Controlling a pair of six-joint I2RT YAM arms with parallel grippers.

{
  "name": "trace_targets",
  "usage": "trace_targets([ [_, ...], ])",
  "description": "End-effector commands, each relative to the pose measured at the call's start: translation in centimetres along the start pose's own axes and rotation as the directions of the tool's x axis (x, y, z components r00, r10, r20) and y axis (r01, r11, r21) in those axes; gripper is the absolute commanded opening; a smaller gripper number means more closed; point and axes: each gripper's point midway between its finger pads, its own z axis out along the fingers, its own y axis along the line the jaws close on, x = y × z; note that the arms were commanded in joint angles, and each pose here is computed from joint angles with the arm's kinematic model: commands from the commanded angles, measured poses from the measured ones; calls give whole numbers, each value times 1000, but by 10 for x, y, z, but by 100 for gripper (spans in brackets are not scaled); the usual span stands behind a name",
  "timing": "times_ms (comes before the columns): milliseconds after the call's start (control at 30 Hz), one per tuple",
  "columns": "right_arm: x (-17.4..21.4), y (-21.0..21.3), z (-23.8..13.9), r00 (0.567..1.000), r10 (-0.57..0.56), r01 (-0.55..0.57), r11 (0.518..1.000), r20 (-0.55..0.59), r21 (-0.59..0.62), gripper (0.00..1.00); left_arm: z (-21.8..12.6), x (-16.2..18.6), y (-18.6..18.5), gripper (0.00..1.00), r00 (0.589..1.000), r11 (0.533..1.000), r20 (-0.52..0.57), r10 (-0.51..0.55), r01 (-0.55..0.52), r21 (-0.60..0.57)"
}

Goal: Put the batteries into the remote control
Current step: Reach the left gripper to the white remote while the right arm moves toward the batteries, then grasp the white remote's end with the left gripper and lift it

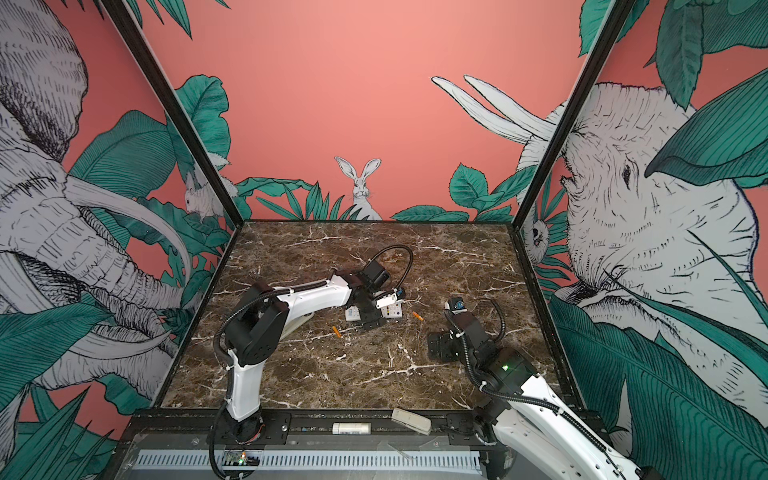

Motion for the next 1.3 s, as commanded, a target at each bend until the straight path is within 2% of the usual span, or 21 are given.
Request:
trace_targets([
  [0, 3, -3, -2, 1000, 15, -15, 1000, 2, 11, 99, -5, -19, 2, 88, 999, 999, 24, 47, -47, -19],
  [167, 2, -4, -5, 1000, 22, -22, 1000, 16, 8, 99, 4, -34, -2, 85, 997, 998, 42, 65, -65, -11],
  [400, 4, -4, -4, 1000, 23, -23, 1000, 15, 6, 99, 15, -38, -10, 74, 997, 997, 26, 68, -69, 40],
  [600, 5, -2, -2, 1000, 16, -16, 1000, 11, 2, 99, 14, -40, -14, 57, 997, 997, 37, 61, -63, 53],
  [733, 5, -2, -2, 1000, 17, -17, 1000, 14, -3, 99, 11, -42, -5, 51, 999, 999, 38, 38, -38, 24],
  [900, 10, 1, 4, 1000, 19, -19, 1000, -2, -16, 99, 3, -42, 23, 49, 988, 990, 58, -141, 141, 7],
  [1067, 14, 4, 9, 1000, 18, -18, 999, -16, -34, 99, -7, -26, 53, 47, 935, 937, 58, -349, 349, 3],
  [1200, 16, 10, 16, 999, 18, -19, 998, -27, -56, 99, -13, -11, 72, 45, 858, 858, 52, -511, 513, -20],
  [1267, 15, 14, 21, 999, 16, -18, 998, -31, -67, 99, -15, 6, 87, 45, 793, 792, 47, -608, 609, -32],
])
